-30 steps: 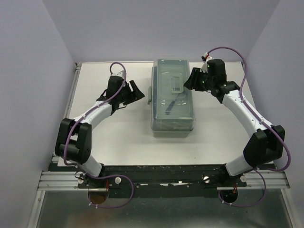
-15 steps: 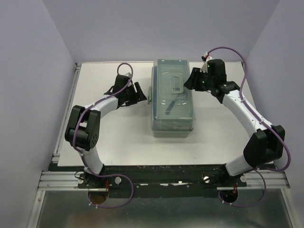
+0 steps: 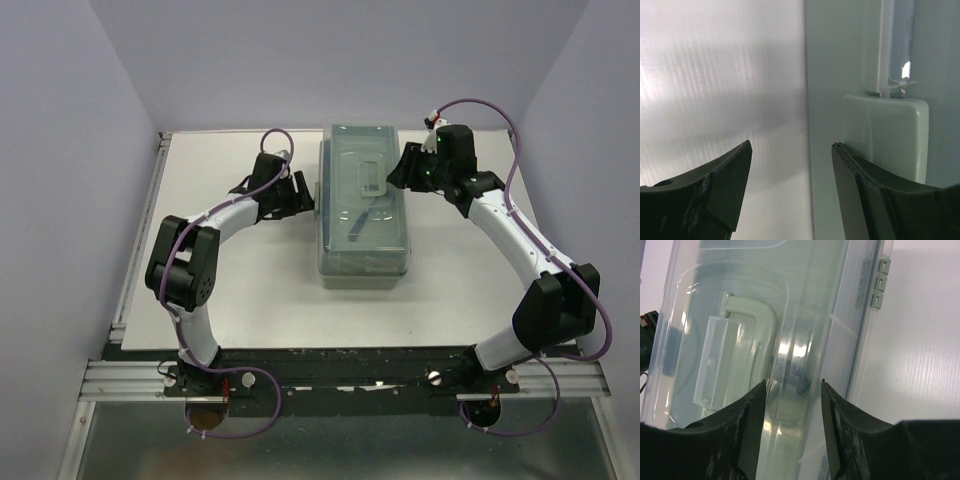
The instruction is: Pack the tool kit
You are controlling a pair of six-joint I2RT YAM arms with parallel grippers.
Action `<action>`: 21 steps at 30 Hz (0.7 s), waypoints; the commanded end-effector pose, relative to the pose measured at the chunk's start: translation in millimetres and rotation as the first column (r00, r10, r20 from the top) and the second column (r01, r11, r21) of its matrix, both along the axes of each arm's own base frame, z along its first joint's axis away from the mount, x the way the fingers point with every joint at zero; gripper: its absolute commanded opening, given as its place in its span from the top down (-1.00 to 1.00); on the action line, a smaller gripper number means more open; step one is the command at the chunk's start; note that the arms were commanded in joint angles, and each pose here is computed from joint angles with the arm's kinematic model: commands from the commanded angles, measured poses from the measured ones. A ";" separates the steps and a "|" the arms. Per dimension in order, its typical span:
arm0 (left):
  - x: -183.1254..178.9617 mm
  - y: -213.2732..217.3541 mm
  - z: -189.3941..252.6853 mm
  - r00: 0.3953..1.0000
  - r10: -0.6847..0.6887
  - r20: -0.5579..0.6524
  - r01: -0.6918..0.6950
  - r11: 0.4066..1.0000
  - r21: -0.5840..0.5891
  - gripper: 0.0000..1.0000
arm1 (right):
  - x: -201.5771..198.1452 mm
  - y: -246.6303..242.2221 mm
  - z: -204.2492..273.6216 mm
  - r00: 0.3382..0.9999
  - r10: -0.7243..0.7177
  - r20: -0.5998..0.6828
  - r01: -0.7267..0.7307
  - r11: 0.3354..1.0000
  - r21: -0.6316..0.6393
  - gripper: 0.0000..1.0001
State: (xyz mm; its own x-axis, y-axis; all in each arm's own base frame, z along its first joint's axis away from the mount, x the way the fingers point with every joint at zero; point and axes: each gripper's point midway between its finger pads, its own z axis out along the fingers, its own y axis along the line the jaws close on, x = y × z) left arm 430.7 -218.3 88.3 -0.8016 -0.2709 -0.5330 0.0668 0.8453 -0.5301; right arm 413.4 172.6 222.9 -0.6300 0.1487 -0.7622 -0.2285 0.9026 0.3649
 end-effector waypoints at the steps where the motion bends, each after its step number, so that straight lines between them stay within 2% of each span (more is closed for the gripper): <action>1: -3.9 -53.3 34.3 0.985 -0.141 0.101 0.151 0.983 -0.101 -0.50 | -22.7 11.5 -42.6 0.989 0.062 -0.136 -0.065 0.998 -0.021 -0.08; 5: -5.1 -64.5 42.3 0.974 -0.178 0.138 0.192 0.977 -0.090 -0.49 | -23.0 11.4 -42.6 0.989 0.062 -0.136 -0.065 0.998 -0.021 -0.08; 8: -4.0 -57.2 43.0 0.977 -0.160 0.138 0.169 0.984 -0.056 -0.51 | -22.9 9.5 -41.3 0.990 0.057 -0.129 -0.061 0.998 -0.026 -0.08; 11: 0.0 -31.5 42.4 0.988 -0.091 0.127 0.094 0.995 -0.016 -0.55 | -22.4 4.4 -36.0 0.993 0.025 -0.116 -0.029 0.999 -0.039 -0.12; 14: 3.6 1.4 46.2 0.992 -0.010 0.122 0.015 0.999 -0.046 -0.63 | -22.3 -4.7 -26.2 0.996 -0.005 -0.092 -0.001 0.998 -0.060 -0.17; 21: 3.8 79.4 76.2 0.972 0.142 0.186 -0.138 0.990 -0.035 -0.82 | -20.7 -30.0 2.9 0.999 -0.038 -0.025 0.037 0.999 -0.032 -0.25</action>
State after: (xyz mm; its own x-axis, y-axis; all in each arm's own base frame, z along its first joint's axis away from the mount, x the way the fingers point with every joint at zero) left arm 430.5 -176.1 126.3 -0.7275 -0.3171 -0.6084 0.0659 0.8504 -0.5220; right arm 408.3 161.5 225.0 -0.6247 0.1575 -0.7648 -0.2007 0.9142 0.3521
